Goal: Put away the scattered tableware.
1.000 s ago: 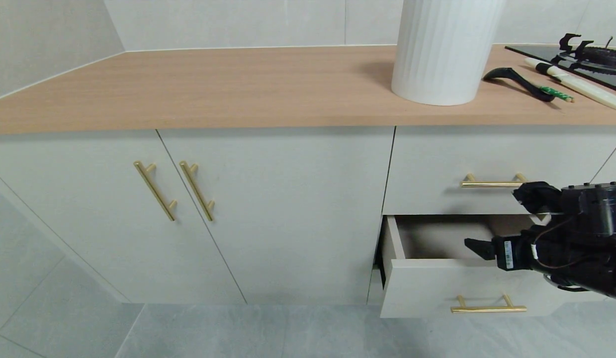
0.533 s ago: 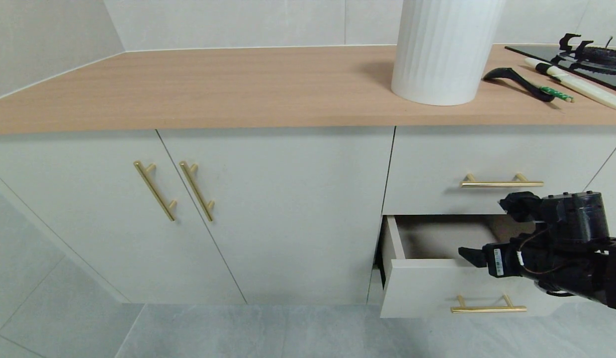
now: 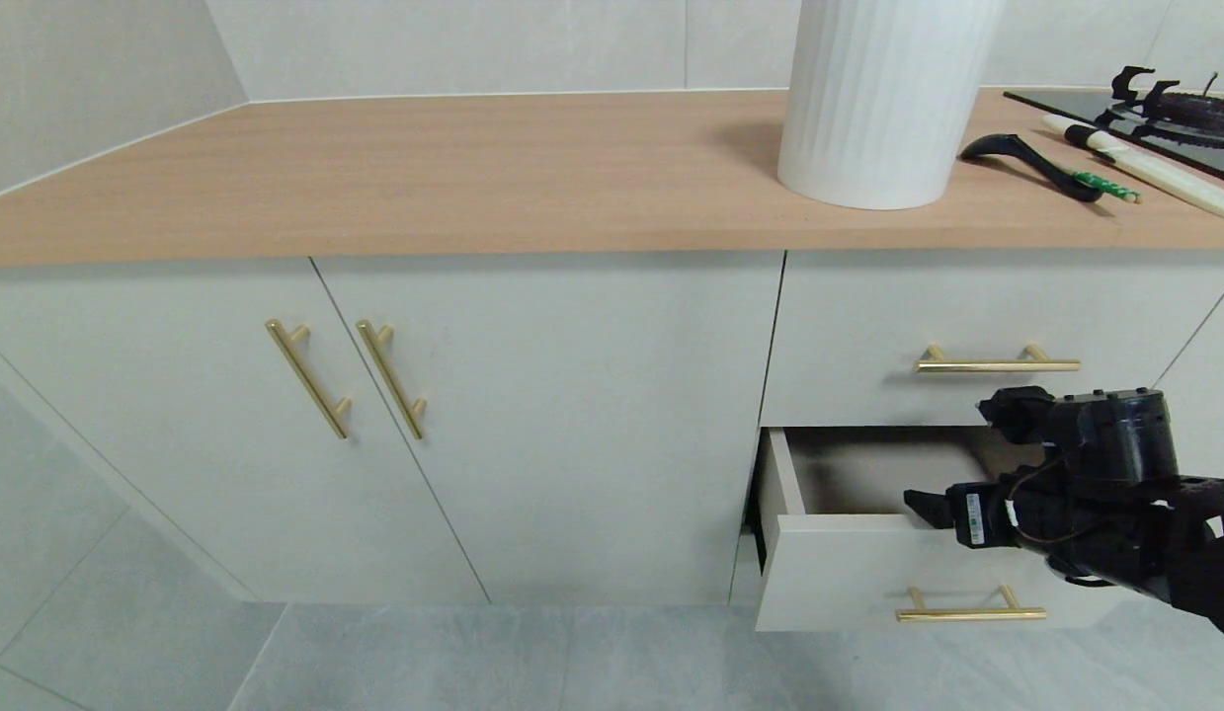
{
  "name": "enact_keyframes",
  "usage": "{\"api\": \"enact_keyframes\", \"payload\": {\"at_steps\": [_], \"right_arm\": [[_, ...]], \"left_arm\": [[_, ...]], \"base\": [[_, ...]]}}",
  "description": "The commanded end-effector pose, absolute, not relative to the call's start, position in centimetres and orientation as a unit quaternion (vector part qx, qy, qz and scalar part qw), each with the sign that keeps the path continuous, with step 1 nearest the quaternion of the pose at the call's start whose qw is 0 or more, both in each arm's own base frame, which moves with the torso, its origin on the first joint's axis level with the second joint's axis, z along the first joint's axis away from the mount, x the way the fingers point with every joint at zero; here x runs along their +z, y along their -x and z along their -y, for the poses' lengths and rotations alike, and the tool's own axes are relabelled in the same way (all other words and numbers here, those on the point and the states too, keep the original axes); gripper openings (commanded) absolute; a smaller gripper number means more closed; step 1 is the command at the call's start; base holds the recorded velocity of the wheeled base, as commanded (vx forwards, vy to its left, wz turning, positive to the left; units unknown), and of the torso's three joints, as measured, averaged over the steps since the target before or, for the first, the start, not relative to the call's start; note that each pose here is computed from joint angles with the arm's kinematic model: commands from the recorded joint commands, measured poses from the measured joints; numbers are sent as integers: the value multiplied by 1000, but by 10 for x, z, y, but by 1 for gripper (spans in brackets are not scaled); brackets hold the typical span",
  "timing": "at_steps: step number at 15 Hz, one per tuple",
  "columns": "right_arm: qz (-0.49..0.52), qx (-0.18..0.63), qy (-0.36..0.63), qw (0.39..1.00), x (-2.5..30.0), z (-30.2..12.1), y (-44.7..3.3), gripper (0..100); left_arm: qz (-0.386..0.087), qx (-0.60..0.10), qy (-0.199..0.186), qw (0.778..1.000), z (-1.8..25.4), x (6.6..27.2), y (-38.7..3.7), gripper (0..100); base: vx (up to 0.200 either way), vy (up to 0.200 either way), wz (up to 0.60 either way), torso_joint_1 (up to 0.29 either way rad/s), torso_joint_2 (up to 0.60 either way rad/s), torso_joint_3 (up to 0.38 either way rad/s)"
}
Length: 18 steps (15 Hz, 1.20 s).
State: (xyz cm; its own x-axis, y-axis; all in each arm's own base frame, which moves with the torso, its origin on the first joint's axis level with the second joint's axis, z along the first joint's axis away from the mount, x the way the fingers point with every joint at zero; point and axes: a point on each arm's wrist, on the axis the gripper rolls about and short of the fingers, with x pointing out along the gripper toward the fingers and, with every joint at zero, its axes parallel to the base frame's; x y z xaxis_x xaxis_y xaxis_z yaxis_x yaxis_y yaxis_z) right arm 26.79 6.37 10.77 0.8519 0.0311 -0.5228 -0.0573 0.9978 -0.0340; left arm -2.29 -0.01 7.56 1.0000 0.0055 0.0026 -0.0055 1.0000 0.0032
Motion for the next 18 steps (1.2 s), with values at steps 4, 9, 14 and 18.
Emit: {"api": "enact_keyframes", "payload": {"at_steps": [4, 9, 14, 18], "right_arm": [[-260, 27, 22, 965, 119, -61, -258, 100], [-322, 29, 43, 945, 123, -58, -242, 100], [-376, 48, 88, 921, 122, -54, -227, 100], [-436, 94, 133, 885, 128, -49, -202, 100]], "left_arm": [[1, 3, -2, 1000, 0, 76, 23, 100], [1, 3, -2, 1000, 0, 76, 23, 100], [1, 3, -2, 1000, 0, 76, 23, 100], [1, 3, -2, 1000, 0, 76, 23, 100]], "base": [[0, 0, 0, 0, 0, 0], [0, 0, 0, 0, 0, 0], [0, 0, 0, 0, 0, 0], [0, 0, 0, 0, 0, 0]]}}
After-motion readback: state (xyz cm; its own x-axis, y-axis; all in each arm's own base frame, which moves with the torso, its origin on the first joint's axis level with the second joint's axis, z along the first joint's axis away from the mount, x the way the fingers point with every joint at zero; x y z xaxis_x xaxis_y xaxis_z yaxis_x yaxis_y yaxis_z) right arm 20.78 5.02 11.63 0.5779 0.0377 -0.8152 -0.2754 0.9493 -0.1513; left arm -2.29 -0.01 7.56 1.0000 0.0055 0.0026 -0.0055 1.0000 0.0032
